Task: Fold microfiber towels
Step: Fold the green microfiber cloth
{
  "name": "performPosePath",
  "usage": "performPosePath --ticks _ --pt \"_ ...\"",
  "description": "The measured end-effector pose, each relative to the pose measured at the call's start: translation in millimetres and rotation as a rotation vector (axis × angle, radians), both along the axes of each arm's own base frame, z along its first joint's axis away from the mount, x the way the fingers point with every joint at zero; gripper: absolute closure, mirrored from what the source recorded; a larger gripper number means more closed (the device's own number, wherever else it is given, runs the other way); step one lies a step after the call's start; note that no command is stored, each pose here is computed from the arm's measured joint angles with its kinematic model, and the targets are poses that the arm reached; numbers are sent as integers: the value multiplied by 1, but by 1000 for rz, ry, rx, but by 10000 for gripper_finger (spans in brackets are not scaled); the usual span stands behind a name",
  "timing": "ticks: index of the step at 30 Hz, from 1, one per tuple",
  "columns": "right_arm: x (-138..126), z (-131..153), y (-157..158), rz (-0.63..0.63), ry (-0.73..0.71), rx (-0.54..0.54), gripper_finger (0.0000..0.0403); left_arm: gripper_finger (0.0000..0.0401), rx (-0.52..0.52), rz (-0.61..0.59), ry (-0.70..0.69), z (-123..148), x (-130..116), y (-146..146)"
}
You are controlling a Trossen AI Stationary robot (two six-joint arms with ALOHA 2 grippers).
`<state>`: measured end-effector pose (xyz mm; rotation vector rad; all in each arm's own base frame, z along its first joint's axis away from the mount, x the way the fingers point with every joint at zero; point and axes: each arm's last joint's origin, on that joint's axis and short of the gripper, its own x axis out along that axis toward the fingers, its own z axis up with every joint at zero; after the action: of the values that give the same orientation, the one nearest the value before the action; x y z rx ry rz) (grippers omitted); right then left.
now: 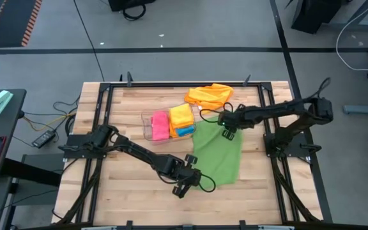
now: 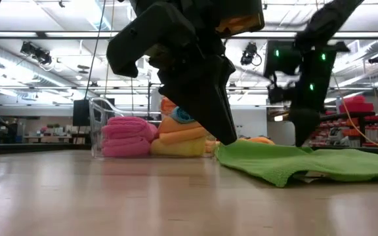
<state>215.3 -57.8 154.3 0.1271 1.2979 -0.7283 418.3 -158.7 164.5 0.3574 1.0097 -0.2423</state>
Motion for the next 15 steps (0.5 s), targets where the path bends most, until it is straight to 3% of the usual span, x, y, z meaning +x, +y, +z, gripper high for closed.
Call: performPosePath --ticks 7,15 --pt "3 28 42 120 -198 179 232 369 -16 -5 -40 2 3 -3" --pt "-4 30 120 159 -313 313 232 344 -80 -10 -241 -4 26 -7"
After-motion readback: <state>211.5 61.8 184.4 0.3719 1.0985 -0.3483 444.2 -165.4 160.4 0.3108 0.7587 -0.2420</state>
